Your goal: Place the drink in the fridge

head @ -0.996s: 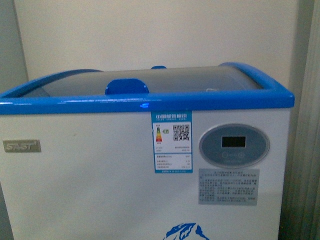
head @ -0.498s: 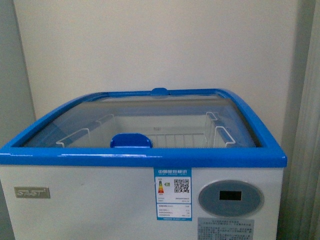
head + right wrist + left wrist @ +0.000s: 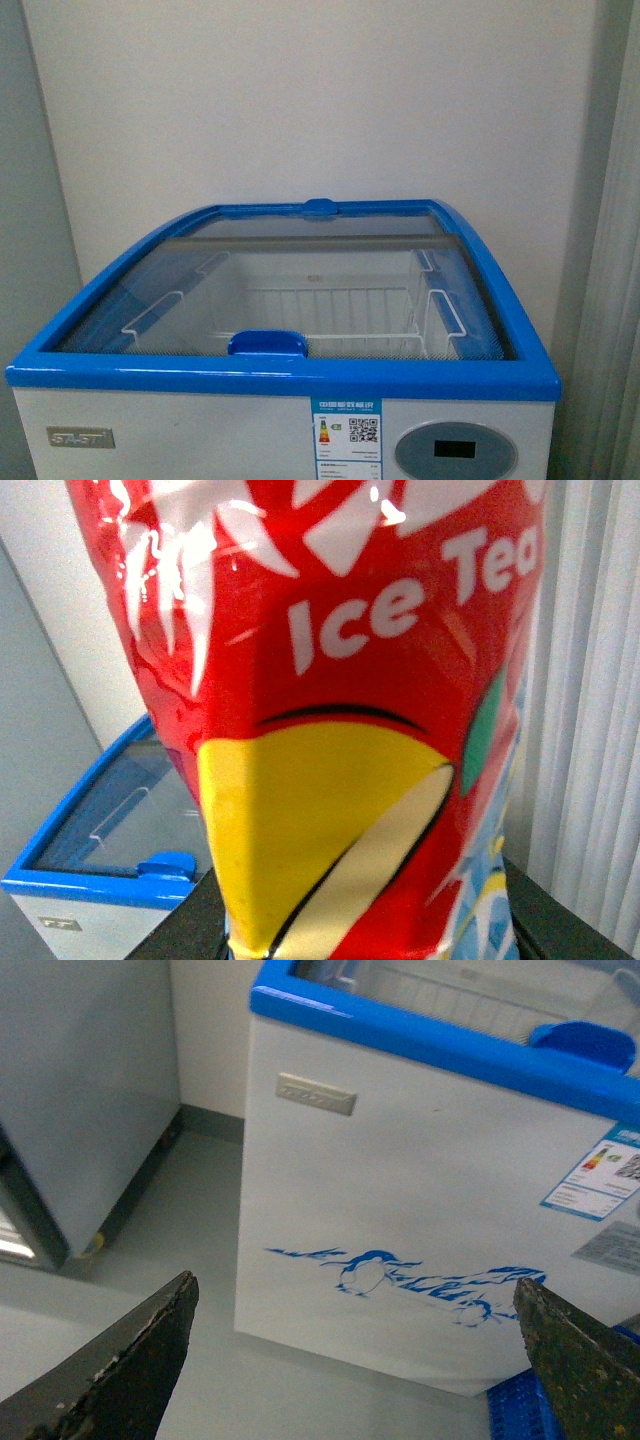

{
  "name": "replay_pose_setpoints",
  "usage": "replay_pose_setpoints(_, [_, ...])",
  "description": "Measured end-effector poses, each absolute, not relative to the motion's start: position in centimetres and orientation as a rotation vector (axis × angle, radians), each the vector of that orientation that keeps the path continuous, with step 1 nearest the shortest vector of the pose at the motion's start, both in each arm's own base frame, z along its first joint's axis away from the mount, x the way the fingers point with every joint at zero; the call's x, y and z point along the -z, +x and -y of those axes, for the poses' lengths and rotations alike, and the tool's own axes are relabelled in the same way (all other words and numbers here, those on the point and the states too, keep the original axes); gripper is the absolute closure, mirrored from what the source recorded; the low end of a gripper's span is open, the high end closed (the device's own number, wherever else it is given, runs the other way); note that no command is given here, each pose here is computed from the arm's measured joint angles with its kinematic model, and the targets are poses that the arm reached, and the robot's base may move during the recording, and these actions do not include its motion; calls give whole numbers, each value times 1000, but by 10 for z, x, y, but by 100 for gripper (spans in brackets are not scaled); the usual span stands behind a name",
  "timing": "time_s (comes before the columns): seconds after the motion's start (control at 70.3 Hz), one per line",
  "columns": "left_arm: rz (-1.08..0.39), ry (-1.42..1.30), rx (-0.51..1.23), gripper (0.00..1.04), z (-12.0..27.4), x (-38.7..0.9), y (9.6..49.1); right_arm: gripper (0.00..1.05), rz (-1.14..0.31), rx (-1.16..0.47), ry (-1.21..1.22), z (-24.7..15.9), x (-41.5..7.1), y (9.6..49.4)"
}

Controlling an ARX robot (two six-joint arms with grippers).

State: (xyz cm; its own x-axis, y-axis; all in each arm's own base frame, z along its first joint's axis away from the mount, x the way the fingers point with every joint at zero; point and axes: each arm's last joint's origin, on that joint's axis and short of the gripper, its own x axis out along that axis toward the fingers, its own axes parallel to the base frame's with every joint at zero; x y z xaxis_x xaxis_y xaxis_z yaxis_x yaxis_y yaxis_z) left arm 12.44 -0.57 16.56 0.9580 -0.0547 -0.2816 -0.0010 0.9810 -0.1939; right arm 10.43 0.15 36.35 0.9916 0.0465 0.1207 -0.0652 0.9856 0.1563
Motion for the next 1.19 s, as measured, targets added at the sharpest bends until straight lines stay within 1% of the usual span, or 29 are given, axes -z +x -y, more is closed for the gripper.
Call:
replay_pose_setpoints(0.057, [-251, -163, 62, 8, 8, -174, 138, 64, 117, -56, 161, -2, -363, 104])
replay_pose_setpoints(0.156, [-148, -47, 222, 8, 21, -195, 168, 64, 117, -56, 161, -2, -363, 104])
replay_pose_setpoints(0.228, [-61, 107, 366, 8, 37, -211, 194, 64, 117, -57, 161, -2, -363, 104])
replay_pose_setpoints(0.327, [5, 303, 474, 8, 56, -224, 228, 64, 117, -57, 161, -2, -363, 104])
replay_pose_setpoints(0.484, [78, 626, 625, 8, 85, -231, 276, 64, 117, -55, 161, -2, -363, 104])
replay_pose_setpoints(0.654, [149, 876, 761, 8, 109, -226, 306, 64, 117, -57, 161, -2, -363, 104])
replay_pose_setpoints(0.74, [157, 985, 792, 8, 115, -220, 326, 64, 117, -56, 161, -2, -363, 104])
replay_pose_setpoints(0.924, [134, 1086, 834, 8, 112, -214, 352, 64, 117, -57, 161, -2, -363, 104])
replay_pose_setpoints(1.195, [101, 1151, 840, 8, 107, -203, 387, 64, 117, -57, 161, -2, -363, 104])
